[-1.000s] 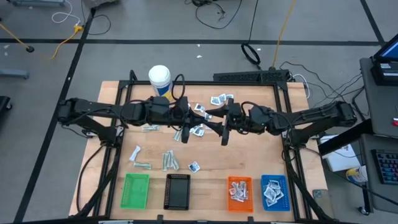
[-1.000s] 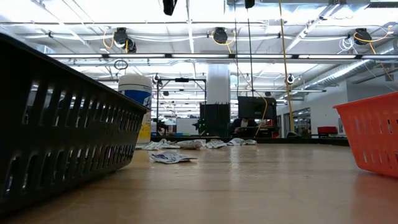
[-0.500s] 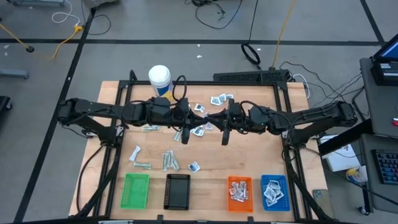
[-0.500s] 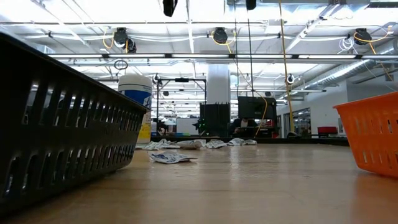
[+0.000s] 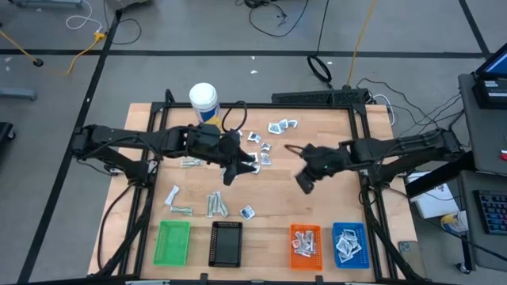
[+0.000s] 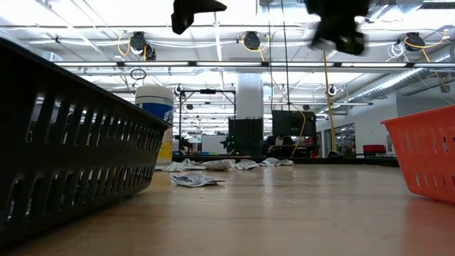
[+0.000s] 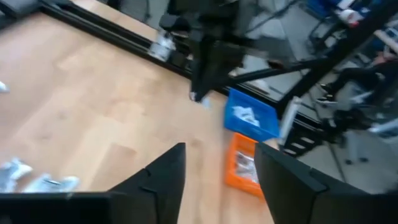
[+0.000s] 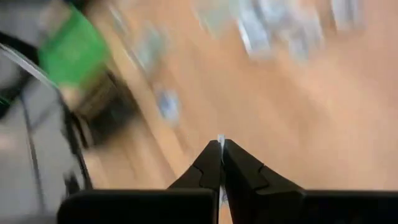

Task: Pick & Place First Aid Supplies
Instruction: Put the alcohol pad into the blue bin

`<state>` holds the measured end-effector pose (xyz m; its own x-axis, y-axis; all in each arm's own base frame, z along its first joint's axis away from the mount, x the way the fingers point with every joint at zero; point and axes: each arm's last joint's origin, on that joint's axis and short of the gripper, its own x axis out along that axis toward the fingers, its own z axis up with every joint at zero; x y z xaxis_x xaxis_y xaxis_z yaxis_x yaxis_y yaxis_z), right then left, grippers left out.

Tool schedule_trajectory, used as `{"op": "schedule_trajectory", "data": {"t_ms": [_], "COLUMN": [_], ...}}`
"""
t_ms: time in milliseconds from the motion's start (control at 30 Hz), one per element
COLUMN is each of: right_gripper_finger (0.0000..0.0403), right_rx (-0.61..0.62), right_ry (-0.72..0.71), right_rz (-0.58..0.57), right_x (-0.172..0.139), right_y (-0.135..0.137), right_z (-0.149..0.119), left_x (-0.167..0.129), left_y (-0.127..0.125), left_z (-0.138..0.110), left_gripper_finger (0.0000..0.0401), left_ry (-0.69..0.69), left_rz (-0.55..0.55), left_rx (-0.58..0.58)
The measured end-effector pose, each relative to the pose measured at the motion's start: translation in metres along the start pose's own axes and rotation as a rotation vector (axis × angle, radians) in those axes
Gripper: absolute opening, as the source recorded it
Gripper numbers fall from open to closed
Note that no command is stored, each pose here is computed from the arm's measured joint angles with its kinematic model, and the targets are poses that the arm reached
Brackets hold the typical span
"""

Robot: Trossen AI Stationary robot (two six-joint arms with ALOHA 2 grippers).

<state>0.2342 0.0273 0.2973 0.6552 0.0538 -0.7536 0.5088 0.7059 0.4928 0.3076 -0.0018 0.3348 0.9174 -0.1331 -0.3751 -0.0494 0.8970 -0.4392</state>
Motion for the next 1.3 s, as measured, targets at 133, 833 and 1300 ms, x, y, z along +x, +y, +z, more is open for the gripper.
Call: {"op": "schedule_trajectory", "data": {"t_ms": [133, 833, 1300], "right_gripper_finger": [0.0001, 0.0000, 0.0000], "right_rx": [0.208, 0.654, 0.621], "right_ry": [0.265, 0.347, 0.388], "right_rz": [-0.214, -0.518, -0.571], "right_x": [-0.003, -0.037, -0.019], "right_y": [-0.021, 0.000, 0.025], "right_z": [-0.022, -0.107, -0.172], "left_x": [0.000, -0.001, -0.003], "left_y": [0.001, 0.000, 0.007], "left_z": [0.000, 0.000, 0.003], "left_gripper_finger": [0.0212, 0.0214, 0.0214], "left_ry": [0.031, 0.068, 0.088], "left_rz": [-0.052, -0.128, -0.171], "left_rx": [-0.029, -0.047, -0.083]}}
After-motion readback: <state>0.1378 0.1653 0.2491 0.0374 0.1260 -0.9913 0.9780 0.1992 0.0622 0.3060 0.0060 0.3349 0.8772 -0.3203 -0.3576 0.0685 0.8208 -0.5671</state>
